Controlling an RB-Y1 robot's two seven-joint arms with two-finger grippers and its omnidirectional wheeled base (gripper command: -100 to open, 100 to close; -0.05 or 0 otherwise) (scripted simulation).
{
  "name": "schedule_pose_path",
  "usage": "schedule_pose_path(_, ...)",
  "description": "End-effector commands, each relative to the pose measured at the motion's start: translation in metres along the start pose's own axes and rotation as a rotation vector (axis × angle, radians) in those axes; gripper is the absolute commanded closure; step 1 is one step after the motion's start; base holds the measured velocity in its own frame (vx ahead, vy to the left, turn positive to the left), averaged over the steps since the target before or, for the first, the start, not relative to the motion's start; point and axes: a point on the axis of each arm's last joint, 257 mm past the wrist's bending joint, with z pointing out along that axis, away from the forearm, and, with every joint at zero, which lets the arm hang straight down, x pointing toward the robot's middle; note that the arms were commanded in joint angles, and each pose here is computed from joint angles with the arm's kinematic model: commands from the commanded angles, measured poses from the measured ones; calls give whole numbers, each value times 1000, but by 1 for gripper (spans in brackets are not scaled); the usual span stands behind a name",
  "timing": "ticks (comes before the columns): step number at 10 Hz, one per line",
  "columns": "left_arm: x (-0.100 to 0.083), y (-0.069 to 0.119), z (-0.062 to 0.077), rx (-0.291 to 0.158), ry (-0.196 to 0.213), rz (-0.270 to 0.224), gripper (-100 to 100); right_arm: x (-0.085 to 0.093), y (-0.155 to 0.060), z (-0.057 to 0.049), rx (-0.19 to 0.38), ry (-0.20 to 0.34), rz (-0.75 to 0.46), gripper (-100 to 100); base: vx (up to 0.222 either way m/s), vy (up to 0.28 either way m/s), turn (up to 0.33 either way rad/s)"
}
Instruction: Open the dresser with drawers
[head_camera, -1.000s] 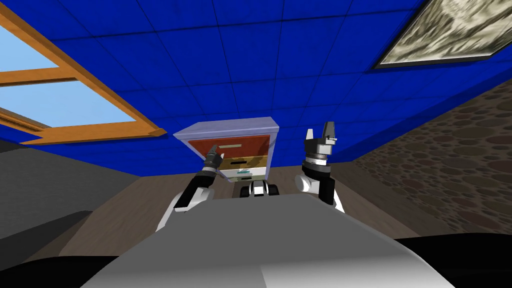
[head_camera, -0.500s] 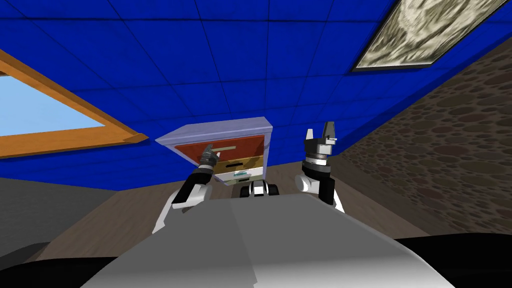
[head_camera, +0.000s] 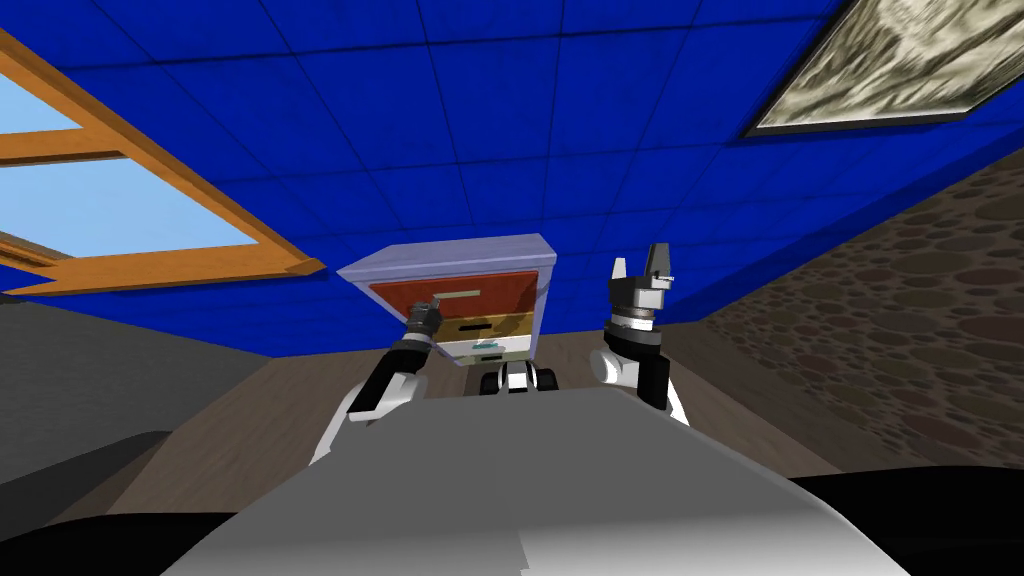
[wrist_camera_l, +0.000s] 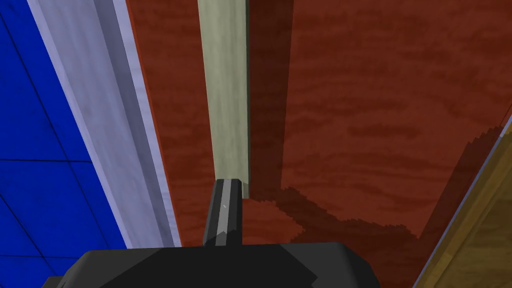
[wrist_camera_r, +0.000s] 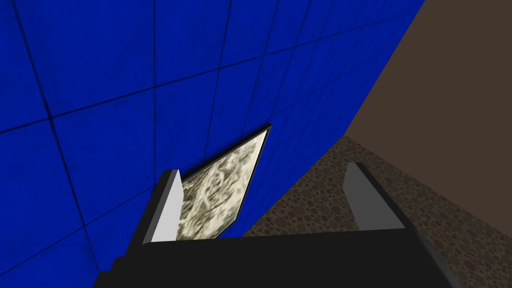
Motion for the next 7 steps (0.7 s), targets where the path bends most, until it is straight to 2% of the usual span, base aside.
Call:
schedule_pose_path(1,1,0,0,1,2,0,-100,0,0,0,0,0,0,0,0,0,0)
schedule_pose_path(2,-13,-2,4,1,-32,4,-100,0,0,0,0,0,0,0,-14,-4,-224)
schedule_pose_path(3,-18,-3,5,1,-43,6,-100,0,0,0,0,0,0,0,-25,3,-198)
schedule_pose_path(6,-45,-7,12,1,-113,9,-100,0,0,0,0,0,0,0,-34,8,-231)
schedule_pose_path(7,-39,-7,12,3,-97,8,-100,0,0,0,0,0,0,0,-15,4,-42)
